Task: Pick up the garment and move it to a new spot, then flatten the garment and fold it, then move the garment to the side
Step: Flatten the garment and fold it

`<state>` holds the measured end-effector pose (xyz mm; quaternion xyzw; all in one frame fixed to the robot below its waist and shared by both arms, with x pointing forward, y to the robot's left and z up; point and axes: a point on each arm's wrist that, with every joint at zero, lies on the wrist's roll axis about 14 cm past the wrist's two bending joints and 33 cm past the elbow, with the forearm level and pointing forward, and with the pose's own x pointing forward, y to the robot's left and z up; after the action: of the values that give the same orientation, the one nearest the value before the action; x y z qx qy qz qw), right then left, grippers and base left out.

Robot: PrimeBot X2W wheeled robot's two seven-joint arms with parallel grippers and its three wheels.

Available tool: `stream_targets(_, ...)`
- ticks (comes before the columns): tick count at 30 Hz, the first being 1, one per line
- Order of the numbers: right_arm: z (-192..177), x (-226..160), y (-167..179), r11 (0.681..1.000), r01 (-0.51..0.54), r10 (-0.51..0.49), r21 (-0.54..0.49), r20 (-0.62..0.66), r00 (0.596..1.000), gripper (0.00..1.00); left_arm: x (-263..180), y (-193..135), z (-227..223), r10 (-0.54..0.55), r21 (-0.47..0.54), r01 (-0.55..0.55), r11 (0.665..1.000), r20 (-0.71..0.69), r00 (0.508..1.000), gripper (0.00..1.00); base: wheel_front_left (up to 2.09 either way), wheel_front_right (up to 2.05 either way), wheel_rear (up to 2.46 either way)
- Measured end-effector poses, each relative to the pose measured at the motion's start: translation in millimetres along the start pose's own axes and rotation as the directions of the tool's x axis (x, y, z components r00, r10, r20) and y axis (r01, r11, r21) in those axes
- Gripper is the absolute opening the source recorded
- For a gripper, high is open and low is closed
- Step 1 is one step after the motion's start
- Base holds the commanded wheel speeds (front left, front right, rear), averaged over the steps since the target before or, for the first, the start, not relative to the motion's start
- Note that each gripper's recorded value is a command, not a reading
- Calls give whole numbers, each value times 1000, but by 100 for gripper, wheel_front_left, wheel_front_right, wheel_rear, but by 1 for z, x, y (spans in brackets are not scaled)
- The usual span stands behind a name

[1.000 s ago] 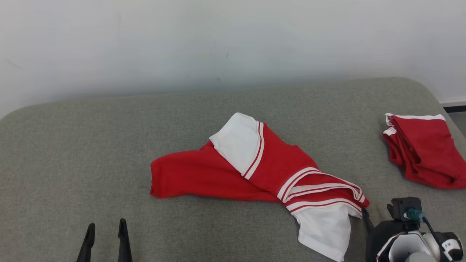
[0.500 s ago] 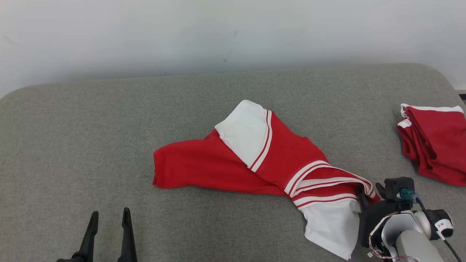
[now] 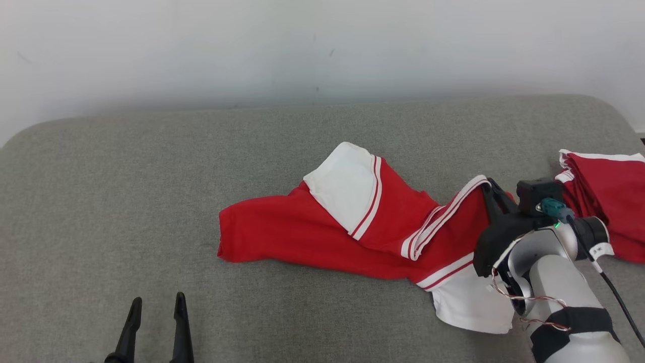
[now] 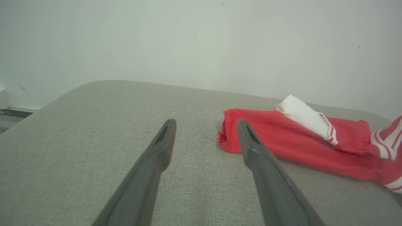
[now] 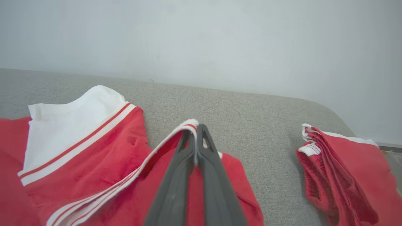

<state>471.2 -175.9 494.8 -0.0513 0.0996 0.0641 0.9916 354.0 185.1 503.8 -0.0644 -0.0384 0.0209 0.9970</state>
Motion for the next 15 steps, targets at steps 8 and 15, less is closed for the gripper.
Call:
stream_targets(8,9,34,23,998,-62,62,-2,-53,997,0,3,3,-2,12,-1,-12,1000,-5,1000,100,0,0,0)
stream_targets(15,-16,51,31,997,-71,73,19,-119,990,100,8,9,-7,30,2,-30,1000,-20,999,100,0,0,0)
